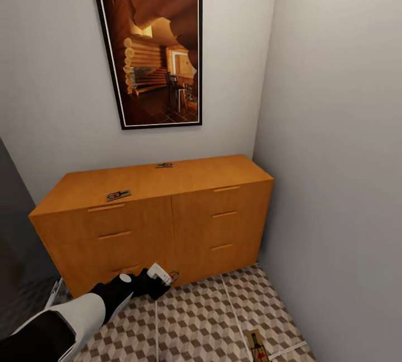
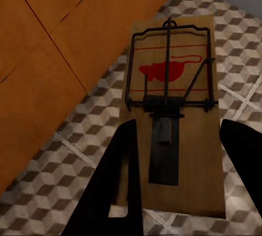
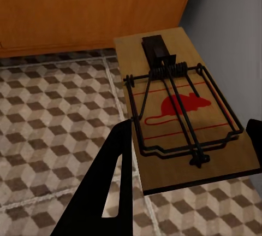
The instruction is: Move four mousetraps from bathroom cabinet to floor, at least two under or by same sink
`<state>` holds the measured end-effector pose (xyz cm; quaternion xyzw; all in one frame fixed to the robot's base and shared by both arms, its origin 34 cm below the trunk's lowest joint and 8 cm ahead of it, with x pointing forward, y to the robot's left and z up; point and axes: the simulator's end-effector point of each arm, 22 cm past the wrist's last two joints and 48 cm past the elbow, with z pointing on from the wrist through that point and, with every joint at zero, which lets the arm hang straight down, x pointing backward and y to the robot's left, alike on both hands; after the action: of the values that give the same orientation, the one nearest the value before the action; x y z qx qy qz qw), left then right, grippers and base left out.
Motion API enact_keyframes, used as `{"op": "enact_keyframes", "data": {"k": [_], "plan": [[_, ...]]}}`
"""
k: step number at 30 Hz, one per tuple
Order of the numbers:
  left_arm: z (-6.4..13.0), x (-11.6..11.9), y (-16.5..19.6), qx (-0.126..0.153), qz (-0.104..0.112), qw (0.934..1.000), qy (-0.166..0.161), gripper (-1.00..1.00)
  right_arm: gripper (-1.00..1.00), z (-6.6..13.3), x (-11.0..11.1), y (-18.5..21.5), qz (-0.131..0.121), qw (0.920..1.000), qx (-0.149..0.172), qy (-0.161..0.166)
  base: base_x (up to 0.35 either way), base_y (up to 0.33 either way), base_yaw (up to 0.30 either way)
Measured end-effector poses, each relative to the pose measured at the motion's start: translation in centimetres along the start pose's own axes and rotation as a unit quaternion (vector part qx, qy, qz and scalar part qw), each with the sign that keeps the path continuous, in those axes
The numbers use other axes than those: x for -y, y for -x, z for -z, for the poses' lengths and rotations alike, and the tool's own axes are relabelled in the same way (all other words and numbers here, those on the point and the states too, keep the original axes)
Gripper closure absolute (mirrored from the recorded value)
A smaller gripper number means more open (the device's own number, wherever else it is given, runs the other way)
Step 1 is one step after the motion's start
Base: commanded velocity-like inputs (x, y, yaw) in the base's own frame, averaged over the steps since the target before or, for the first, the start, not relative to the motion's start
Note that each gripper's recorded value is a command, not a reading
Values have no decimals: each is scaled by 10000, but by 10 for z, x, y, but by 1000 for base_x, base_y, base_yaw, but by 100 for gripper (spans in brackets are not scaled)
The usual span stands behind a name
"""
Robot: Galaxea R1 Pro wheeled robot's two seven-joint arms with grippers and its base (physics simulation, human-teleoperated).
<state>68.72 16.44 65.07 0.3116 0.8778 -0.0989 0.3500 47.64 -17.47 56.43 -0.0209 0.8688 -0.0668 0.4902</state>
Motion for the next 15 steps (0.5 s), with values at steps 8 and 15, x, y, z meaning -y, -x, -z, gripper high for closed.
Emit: {"op": "enact_keyframes", "data": {"k": [8,15], "plan": [[17,-19,-5,1037,-123,9941,289,100,100,-2,10,1,19,10000,22,-80,0,0,0],[23,-18,-45,945,-80,9948,361,100,100,-14,23,18,36,9995,189,-242,0,0,0]]}}
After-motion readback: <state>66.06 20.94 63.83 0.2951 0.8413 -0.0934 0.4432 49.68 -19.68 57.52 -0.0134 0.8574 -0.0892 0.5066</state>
